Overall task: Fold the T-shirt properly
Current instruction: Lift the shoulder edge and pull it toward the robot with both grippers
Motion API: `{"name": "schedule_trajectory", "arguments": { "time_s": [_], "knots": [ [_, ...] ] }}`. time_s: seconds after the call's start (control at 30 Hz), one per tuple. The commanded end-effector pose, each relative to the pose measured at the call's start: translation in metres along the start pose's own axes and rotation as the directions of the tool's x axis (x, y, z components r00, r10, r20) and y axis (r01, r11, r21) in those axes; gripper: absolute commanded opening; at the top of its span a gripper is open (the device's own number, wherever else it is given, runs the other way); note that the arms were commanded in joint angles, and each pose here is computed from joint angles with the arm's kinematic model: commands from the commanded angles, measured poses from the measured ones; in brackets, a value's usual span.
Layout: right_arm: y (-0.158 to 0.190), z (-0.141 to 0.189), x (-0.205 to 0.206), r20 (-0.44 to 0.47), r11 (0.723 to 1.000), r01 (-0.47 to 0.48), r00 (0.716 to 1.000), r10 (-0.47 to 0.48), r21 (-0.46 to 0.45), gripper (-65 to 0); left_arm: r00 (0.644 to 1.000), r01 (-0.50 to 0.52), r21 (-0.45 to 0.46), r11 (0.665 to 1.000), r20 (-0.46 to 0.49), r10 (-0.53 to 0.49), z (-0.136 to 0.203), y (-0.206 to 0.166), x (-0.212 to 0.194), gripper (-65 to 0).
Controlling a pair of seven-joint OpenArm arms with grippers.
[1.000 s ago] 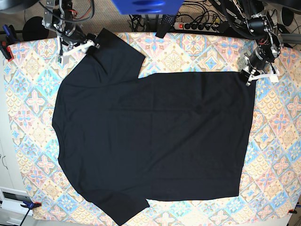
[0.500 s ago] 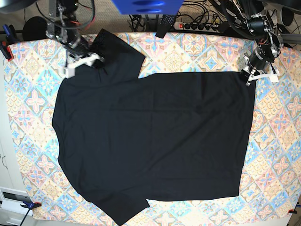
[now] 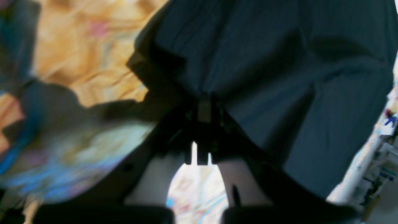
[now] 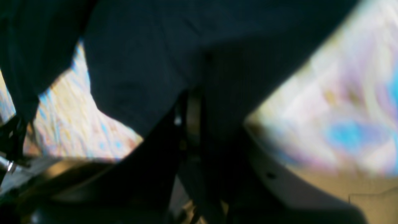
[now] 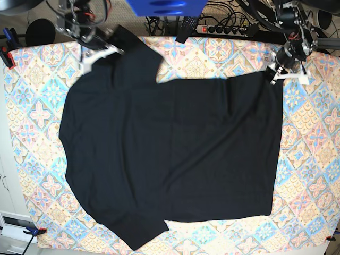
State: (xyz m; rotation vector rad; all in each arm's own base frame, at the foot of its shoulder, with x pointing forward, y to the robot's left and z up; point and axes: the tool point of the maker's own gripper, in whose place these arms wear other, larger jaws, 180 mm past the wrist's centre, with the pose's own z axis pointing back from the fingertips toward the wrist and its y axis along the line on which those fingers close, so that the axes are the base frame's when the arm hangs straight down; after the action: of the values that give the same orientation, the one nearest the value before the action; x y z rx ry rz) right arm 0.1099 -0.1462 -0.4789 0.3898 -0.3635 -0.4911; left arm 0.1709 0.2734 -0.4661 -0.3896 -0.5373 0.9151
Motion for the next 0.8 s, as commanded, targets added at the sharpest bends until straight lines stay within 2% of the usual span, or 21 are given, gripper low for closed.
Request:
{"name": "schedule_trajectory", "arguments": {
  "time_s": [0.0, 0.17, 0.47, 0.67, 0.77],
  "knots": [
    [-0.01, 0.009, 0.007, 0.026, 1.0, -0.005, 1.0, 0.006, -0.028, -65.0, 0.999, 0.029, -0.011, 1.0, 0.032, -0.028, 0.007, -0.004, 0.012, -65.0],
    [-0.032, 0.035, 0.005, 0.054, 0.996, 0.01, 0.999, -0.006, -0.086, -65.0, 0.997, 0.069, 0.035, 0.997, 0.019, -0.07, 0.026, 0.013, 0.004, -65.0],
    [-0.037, 0.064, -0.004, 0.063, 0.993, -0.012, 0.998, 0.019, -0.116, -65.0, 0.994, 0.107, 0.098, 0.989, -0.024, -0.105, 0.05, 0.044, -0.013, -65.0],
    [-0.03, 0.066, 0.004, 0.083, 0.994, -0.026, 0.996, 0.035, -0.103, -65.0, 0.98, 0.195, 0.036, 0.98, 0.03, -0.196, 0.061, 0.011, -0.001, -65.0],
    [-0.016, 0.061, 0.027, 0.137, 0.997, -0.041, 0.989, 0.051, -0.071, -65.0, 0.97, 0.228, -0.014, 0.974, 0.084, -0.226, 0.06, -0.017, 0.015, -65.0]
  ]
}}
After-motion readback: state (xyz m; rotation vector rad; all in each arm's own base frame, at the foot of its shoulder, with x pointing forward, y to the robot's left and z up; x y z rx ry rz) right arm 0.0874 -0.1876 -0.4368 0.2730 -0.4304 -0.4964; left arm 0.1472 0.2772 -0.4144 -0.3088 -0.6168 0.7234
